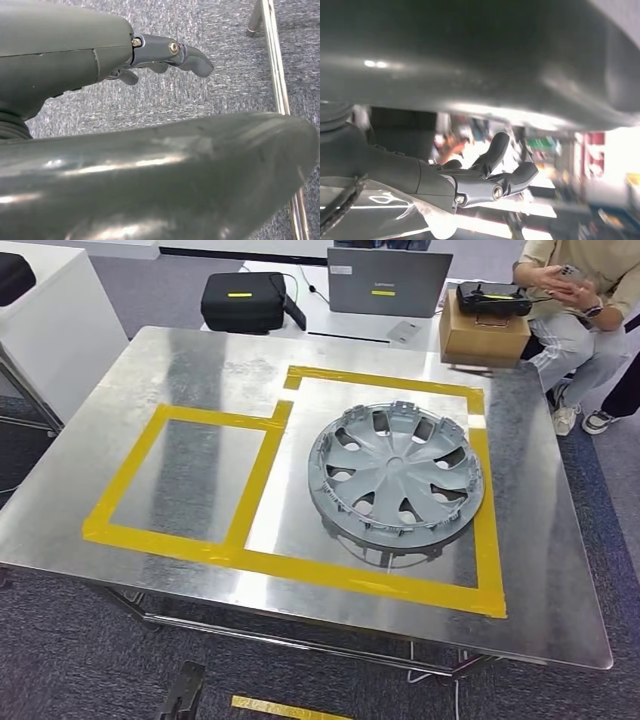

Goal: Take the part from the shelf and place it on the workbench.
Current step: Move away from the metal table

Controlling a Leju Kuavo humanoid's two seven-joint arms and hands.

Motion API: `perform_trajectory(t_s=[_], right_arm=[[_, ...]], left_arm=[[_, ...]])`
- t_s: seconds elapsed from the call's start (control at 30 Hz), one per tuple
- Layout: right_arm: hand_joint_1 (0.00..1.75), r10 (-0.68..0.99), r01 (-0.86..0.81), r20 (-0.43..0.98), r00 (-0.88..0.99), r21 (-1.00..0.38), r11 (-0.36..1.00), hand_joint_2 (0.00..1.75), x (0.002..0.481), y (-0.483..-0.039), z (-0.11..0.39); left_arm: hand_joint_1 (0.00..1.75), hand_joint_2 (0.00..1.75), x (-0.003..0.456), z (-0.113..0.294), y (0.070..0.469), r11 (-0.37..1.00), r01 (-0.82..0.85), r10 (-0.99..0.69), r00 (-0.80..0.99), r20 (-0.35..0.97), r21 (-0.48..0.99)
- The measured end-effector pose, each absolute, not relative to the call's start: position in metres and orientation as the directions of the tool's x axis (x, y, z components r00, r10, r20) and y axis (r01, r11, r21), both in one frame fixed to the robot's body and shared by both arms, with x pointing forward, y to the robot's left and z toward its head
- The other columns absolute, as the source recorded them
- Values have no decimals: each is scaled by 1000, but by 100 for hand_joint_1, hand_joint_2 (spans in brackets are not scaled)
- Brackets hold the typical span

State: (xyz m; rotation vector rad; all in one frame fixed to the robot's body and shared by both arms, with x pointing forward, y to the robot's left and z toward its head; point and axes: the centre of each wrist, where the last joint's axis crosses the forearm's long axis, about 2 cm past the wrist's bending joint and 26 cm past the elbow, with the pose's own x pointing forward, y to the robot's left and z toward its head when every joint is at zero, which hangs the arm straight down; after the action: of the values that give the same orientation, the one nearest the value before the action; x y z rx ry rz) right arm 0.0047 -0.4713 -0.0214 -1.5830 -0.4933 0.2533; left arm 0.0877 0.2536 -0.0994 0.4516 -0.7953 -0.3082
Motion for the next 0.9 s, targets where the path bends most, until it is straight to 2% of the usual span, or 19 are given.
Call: perform_trajectory(t_s=[0.2, 0.33, 0.47, 0.77, 0.9], right_arm=[[0, 329, 139, 235, 915, -947, 290, 0, 9, -411, -71], [0, 285, 95, 269, 920, -858, 505, 0, 15, -359, -93], [0, 238, 82, 303, 923, -758, 647, 0, 19, -327, -102], [0, 102, 113, 359, 928, -530, 840, 0, 24, -291, -109], [0, 136, 40, 365, 921, -437, 899, 0, 26, -280, -110]], left_arm=[[0, 0, 87, -99, 254, 854, 119, -451, 654, 607, 507], [0, 0, 88, -99, 253, 851, 140, -464, 652, 600, 506], [0, 0, 88, -99, 253, 850, 152, -470, 649, 598, 504], [0, 0, 89, -99, 252, 849, 196, -489, 645, 588, 490], [0, 0, 89, -99, 249, 857, 233, -489, 652, 580, 460]])
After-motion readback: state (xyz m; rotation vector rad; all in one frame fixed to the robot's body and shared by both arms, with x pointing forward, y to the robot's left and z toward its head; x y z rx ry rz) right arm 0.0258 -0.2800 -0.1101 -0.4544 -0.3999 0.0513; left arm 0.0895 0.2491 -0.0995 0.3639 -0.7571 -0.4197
